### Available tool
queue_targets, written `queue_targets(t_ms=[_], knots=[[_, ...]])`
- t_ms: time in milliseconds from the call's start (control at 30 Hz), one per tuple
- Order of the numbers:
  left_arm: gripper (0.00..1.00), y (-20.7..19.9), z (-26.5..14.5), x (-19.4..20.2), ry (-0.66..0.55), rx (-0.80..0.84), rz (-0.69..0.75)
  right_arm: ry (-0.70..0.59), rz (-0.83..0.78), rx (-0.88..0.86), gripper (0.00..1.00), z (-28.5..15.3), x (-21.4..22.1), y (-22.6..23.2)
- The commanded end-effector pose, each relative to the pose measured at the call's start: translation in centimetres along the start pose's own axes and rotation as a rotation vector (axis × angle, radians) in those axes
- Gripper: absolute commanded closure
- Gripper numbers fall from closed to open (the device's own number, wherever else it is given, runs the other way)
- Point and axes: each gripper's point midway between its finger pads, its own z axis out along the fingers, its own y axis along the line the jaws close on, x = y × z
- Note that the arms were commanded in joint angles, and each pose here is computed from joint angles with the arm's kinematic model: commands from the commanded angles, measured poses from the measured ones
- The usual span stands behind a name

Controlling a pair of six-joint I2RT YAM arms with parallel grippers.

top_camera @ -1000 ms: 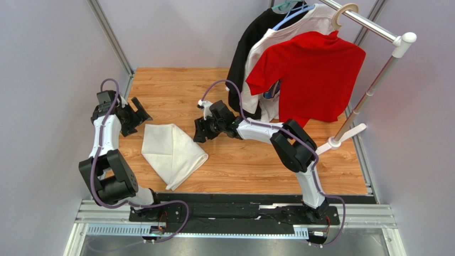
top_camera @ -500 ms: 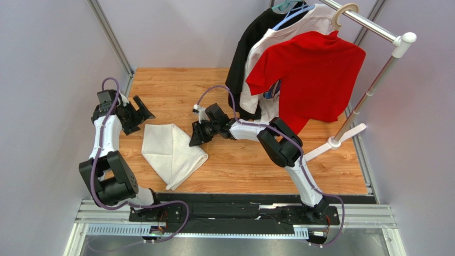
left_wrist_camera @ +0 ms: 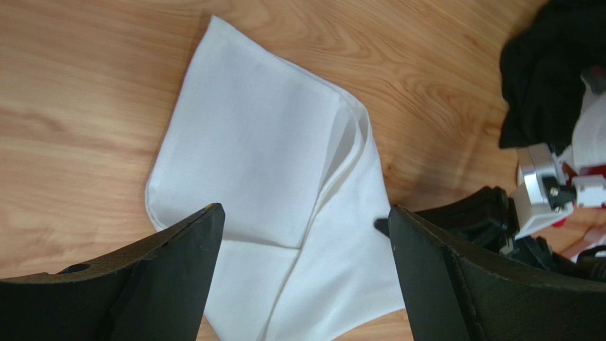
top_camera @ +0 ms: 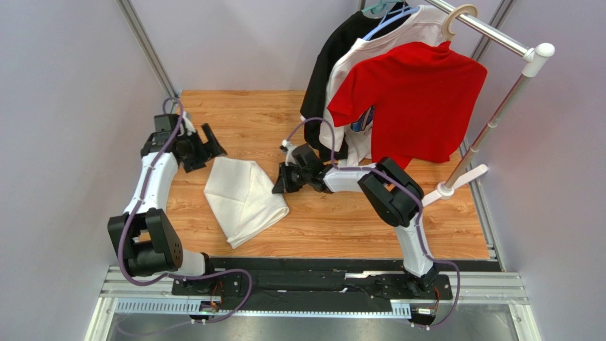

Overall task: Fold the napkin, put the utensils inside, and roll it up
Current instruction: Fold the napkin

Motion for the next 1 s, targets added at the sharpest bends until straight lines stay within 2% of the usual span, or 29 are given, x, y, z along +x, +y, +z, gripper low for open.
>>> queue_targets(t_ms=[0, 67, 100, 233, 400, 433, 500, 567, 667, 833, 967], knots=[[0.05, -5.0, -0.2, 1.3, 0.001, 0.080, 0.148, -0.112, 0.052, 0.195, 1.00, -4.4, -1.1, -4.8], [0.06, -6.2, -0.3, 2.1, 0.015, 0.087, 0.187, -0.152, 0.052, 0.239, 1.00, -6.5, -1.8, -5.5], [0.06, -7.3, -0.3, 3.2, 0.035, 0.101, 0.220, -0.135, 0.065, 0.278, 1.00, -7.2, -0.5, -6.7], [0.05, -9.3, -0.6, 6.0, 0.075, 0.142, 0.242, -0.170, 0.089, 0.400, 1.00, -10.5, 0.4, -9.2], [0.05, -9.5, -1.0, 9.9, 0.097, 0.209, 0.151, -0.194, 0.102, 0.424, 0.99, -12.1, 0.6, -9.3], [0.05, -9.7, -1.0, 10.8, 0.106, 0.228, 0.139, -0.188, 0.103, 0.414, 0.95, -12.3, 0.7, -9.0], [0.06, -9.3, -0.8, 13.2, 0.132, 0.238, 0.118, -0.202, 0.096, 0.385, 0.71, -13.1, 0.1, -7.8], [0.08, -8.6, -0.5, 15.4, 0.163, 0.236, 0.105, -0.197, 0.095, 0.386, 0.52, -14.0, 0.4, -7.3], [0.11, -7.5, 0.2, 18.0, 0.205, 0.241, 0.071, -0.216, 0.096, 0.380, 0.39, -16.5, 0.5, -5.8], [0.14, -6.8, 0.5, 20.3, 0.256, 0.259, 0.024, -0.232, 0.199, 0.350, 0.33, -19.5, 2.4, -4.0], [0.16, -6.6, 0.6, 20.8, 0.248, 0.265, 0.005, -0.206, 0.263, 0.320, 0.32, -19.2, 5.3, -4.4]])
